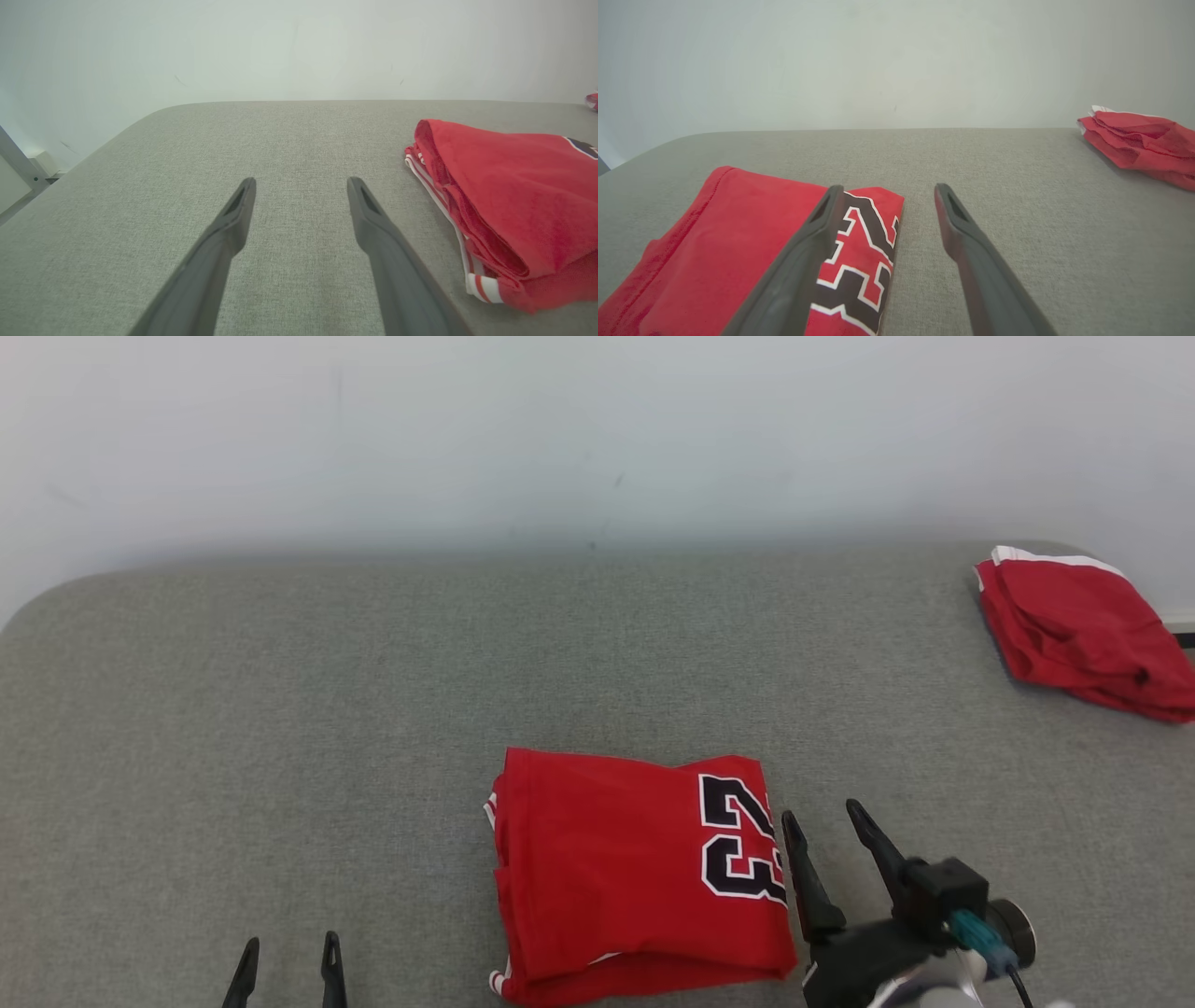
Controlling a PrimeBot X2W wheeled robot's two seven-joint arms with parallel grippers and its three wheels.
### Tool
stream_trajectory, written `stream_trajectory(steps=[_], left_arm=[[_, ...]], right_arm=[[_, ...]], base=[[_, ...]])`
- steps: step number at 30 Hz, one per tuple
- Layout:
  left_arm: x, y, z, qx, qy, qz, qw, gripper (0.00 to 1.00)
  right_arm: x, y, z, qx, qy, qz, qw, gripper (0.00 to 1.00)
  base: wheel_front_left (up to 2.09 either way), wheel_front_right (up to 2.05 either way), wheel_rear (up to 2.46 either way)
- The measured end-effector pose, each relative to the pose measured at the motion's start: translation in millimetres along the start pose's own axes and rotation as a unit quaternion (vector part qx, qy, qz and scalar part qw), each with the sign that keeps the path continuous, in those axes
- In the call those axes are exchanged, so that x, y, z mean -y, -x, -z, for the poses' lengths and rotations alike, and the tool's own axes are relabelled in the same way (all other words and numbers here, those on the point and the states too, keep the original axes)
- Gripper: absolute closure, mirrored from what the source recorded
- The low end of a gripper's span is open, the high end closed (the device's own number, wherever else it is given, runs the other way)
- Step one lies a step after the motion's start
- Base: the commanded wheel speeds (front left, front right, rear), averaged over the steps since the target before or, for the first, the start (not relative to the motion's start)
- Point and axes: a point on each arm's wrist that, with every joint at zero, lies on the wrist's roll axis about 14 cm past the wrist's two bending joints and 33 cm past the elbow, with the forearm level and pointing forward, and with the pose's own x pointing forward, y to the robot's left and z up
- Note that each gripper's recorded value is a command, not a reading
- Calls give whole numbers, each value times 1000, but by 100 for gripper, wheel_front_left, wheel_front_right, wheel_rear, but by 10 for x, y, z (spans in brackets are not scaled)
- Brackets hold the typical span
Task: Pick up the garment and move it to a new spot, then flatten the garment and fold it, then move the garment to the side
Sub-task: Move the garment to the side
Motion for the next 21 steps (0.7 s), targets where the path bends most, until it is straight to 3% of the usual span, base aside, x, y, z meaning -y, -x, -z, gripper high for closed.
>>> stream_trajectory(steps=[10,19,20,21], left_arm=[[-104,-1,-38,6,12,-23,1000,0],[-194,59,-3,1,13,-39,999,0],[-199,57,-3,0,13,-40,999,0],[-202,55,-2,0,13,-41,999,0]], right_arm=[[-46,-373,519,-119,14,-23,993,0],[-129,-324,914,-216,-8,-26,976,0],[-141,-323,927,-220,-10,-27,975,21],[-148,-323,934,-221,-15,-27,975,75]], base=[[0,0,0],[0,0,0],[0,0,0],[0,0,0]])
